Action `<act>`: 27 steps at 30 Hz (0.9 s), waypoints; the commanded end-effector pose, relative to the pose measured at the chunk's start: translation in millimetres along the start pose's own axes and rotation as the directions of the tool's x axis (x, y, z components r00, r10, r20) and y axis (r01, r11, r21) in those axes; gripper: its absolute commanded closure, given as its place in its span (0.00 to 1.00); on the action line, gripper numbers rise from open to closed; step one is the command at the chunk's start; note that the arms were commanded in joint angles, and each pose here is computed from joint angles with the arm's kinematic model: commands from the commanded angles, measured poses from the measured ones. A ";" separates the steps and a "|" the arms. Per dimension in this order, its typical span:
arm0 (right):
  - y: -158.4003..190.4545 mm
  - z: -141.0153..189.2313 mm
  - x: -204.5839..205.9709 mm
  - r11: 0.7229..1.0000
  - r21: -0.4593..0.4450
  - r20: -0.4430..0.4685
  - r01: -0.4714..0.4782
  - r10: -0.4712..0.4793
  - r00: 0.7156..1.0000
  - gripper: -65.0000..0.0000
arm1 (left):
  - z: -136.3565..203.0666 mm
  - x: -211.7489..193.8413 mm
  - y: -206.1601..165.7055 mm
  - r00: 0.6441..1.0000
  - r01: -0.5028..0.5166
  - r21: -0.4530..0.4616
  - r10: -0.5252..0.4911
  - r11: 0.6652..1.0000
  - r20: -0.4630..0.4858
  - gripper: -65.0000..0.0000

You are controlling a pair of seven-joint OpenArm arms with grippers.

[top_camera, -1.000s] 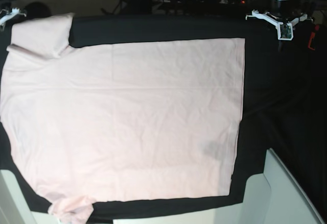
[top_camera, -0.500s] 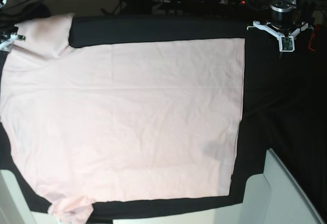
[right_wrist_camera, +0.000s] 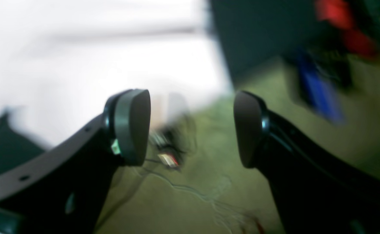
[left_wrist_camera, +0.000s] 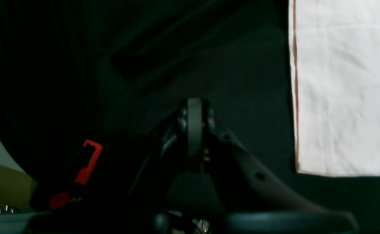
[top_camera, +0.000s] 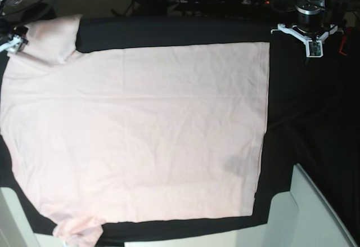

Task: Fold the T-shirt properly
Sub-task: 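Move each gripper above one shoulder corner of the pink shirt, then lower both grippers and pinch the shirt's shoulder edges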

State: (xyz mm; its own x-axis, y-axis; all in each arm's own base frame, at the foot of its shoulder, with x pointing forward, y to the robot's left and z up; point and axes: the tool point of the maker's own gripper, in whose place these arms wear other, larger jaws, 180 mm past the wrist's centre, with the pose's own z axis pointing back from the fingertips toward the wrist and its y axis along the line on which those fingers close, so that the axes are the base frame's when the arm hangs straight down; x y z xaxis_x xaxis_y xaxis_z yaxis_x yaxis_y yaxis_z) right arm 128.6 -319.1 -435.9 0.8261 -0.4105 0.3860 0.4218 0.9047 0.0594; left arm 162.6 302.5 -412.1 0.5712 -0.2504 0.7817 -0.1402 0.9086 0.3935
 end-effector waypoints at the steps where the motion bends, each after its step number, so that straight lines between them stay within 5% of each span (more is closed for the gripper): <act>1: 1.2 3.7 10.6 1.000 0.019 0.044 -0.010 0.009 0.999 0.40 | 0.5 8.6 6.4 0.999 0.010 0.016 -0.011 1.000 0.034 1.00; 5: 25.4 2.2 22.3 0.992 0.123 0.099 -0.016 0.004 0.995 0.40 | 0.5 8.6 6.4 0.999 0.010 0.016 -0.011 1.000 0.034 1.00; 9: 28.0 2.5 27.5 0.991 0.131 0.117 -0.019 0.004 0.993 0.40 | 0.7 8.2 6.8 0.999 0.012 0.015 -0.013 1.000 0.033 1.00; 13: 9.7 3.8 34.8 0.994 0.101 0.118 -0.031 0.019 0.993 0.41 | 0.5 8.4 9.4 0.999 0.023 0.015 -0.024 1.000 0.034 1.00; 18: -23.5 -11.6 19.2 0.992 0.098 0.090 0.075 -0.083 0.992 0.41 | -0.2 9.3 10.2 0.999 0.026 0.015 -0.026 1.000 0.037 1.00; 27: -31.9 -41.8 -2.1 0.975 0.156 0.037 0.162 -0.169 0.985 0.41 | -0.6 9.9 10.2 0.999 0.025 0.015 -0.026 1.000 0.038 1.00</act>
State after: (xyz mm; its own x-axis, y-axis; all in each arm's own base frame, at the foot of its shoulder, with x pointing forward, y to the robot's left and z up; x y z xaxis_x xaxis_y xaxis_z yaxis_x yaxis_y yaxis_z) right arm 124.0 -340.9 -485.9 0.7373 -0.5668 0.3677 0.4952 0.8236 0.2766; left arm 163.2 306.2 -410.2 0.5706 -0.2637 0.7777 -0.1344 0.9043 0.4052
